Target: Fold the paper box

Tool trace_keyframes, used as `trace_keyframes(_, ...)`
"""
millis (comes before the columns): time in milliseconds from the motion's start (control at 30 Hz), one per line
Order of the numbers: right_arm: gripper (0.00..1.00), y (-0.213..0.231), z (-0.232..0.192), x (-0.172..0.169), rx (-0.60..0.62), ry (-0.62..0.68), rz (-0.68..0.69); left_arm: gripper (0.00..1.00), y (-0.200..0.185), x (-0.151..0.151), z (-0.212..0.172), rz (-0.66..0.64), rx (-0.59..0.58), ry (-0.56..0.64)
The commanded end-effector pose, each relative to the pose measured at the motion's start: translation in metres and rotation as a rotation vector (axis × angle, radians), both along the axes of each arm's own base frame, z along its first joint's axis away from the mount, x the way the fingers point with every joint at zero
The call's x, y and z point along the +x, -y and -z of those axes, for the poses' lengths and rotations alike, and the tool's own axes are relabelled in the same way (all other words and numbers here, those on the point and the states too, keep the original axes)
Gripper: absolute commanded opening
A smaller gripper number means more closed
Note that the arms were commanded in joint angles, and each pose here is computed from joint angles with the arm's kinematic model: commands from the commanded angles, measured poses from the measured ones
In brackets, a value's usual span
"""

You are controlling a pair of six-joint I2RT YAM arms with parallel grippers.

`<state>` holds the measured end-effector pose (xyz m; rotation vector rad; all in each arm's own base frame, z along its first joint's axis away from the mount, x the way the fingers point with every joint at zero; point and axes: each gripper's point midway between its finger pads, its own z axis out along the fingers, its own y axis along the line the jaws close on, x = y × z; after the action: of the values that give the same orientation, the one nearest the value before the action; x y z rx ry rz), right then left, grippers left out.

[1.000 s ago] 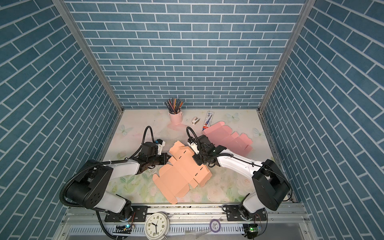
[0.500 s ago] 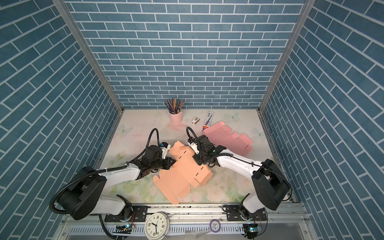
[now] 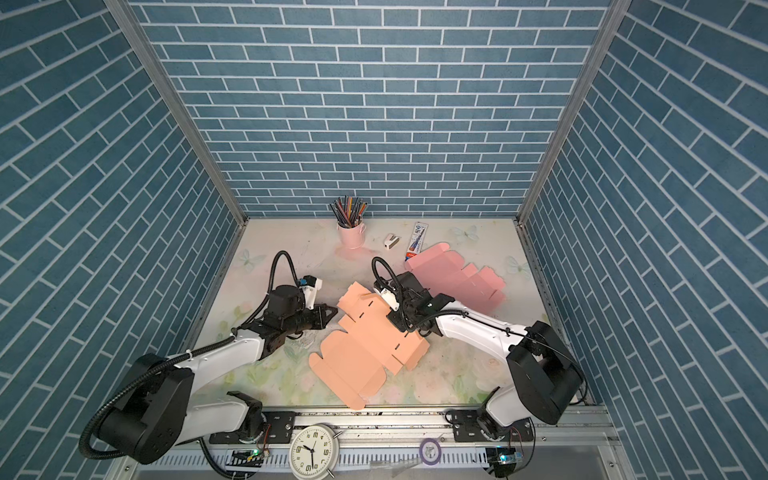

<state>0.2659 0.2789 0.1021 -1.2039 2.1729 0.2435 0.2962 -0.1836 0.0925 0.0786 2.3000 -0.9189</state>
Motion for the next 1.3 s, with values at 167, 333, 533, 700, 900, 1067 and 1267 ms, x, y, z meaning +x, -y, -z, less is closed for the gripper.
trace_keyframes(167, 0.0, -0.013, -0.03, 0.012, -0.01, 0.164, -0.096, 0.0, -0.02, 0.054, -0.021, -0.088, -0.056, 0.038)
trace_keyframes(333, 0.0, -0.018, -0.037, 0.014, -0.055, 0.24, -0.133, 0.0, -0.023, 0.078, -0.004, -0.099, 0.012, -0.013)
trace_keyframes(533, 0.0, -0.02, -0.035, 0.02, -0.136, 0.301, -0.157, 0.0, -0.003, 0.081, 0.008, -0.042, 0.006, -0.028)
trace_keyframes(700, 0.0, -0.023, -0.035, 0.026, -0.173, 0.342, -0.173, 0.0, 0.016, 0.07, 0.006, 0.019, -0.03, -0.015)
trace_keyframes(900, 0.0, -0.021, -0.023, 0.033, -0.246, 0.361, -0.19, 0.0, 0.022, 0.05, 0.0, 0.055, -0.044, 0.003)
trace_keyframes(1067, 0.0, -0.023, -0.02, 0.035, -0.304, 0.406, -0.208, 0.0, 0.021, 0.035, 0.001, 0.062, -0.041, 0.002)
trace_keyframes(1267, 0.0, -0.03, -0.014, 0.026, -0.374, 0.474, -0.257, 0.0, 0.02, 0.022, 0.005, 0.07, -0.033, 0.006)
